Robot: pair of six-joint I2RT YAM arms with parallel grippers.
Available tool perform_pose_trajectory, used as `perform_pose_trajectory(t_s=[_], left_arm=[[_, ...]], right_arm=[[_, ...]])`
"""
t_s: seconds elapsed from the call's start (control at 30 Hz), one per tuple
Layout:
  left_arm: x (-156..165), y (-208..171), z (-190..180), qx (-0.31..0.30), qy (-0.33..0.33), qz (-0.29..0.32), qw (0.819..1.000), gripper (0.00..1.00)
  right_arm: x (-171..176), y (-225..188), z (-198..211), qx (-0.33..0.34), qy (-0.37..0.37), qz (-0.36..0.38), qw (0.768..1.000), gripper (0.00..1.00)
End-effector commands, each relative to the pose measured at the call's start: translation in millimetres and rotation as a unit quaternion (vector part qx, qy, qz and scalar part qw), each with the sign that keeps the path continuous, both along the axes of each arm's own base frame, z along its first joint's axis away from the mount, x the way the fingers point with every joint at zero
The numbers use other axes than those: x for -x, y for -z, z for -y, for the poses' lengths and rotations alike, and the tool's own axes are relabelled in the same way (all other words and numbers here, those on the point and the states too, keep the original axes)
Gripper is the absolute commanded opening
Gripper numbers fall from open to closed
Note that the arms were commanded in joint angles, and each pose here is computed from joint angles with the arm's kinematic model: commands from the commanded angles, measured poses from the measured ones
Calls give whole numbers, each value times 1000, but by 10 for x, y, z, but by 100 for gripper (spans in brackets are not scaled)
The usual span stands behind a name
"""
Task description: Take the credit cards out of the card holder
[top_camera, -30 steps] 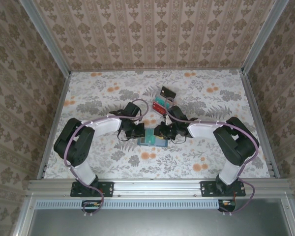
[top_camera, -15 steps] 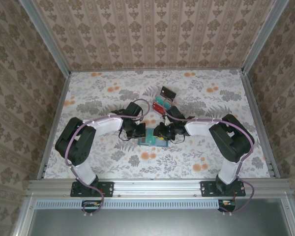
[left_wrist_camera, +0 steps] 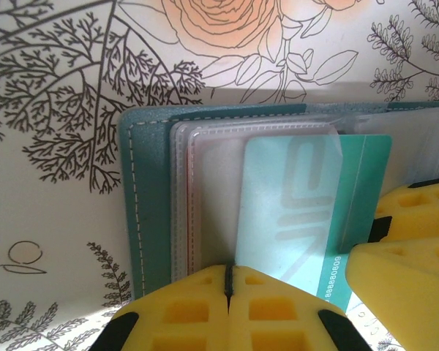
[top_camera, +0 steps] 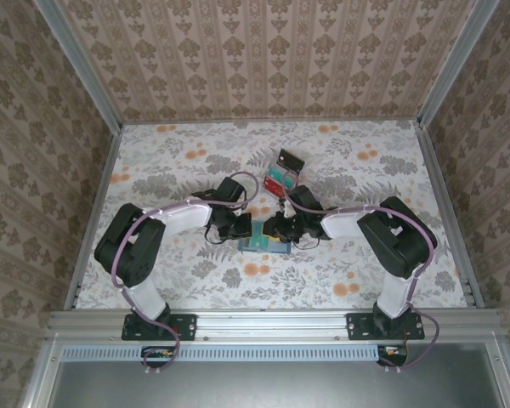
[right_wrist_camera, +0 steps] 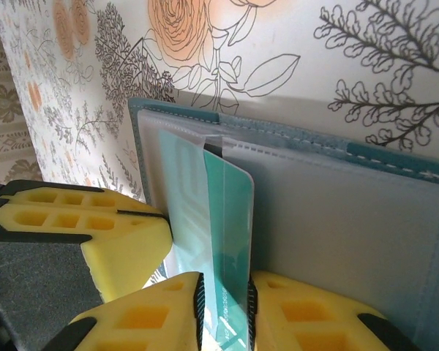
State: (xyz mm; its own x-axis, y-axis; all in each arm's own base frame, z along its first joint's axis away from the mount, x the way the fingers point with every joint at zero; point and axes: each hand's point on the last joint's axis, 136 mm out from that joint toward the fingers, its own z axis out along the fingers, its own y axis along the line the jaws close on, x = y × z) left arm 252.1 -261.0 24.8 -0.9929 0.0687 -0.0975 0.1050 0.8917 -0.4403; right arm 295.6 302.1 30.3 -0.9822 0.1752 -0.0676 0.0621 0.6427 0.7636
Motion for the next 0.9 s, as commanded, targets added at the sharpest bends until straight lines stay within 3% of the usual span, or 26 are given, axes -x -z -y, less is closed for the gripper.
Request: perform_pose_trajectory(t_s=[0.0, 0.23, 0.37, 0.7, 0.87], left_arm=[[421, 528, -462, -111, 4, -76, 991, 5], [427, 512, -461, -108, 6, -77, 991, 5], [317, 316, -393, -95, 11, -51, 994, 7], [103, -17, -165, -52, 21, -16, 998, 15], [-60, -490, 9, 7, 15, 36, 999, 26]], right_arm=[[8, 31, -12, -13, 0, 6, 1000, 24], [2, 46, 43, -5, 9, 11, 1000, 10], [55, 76, 132, 19, 12, 2, 1000, 1], [200, -187, 415, 28, 15, 12, 999, 0], [193, -555, 412, -13, 20, 28, 999, 0]])
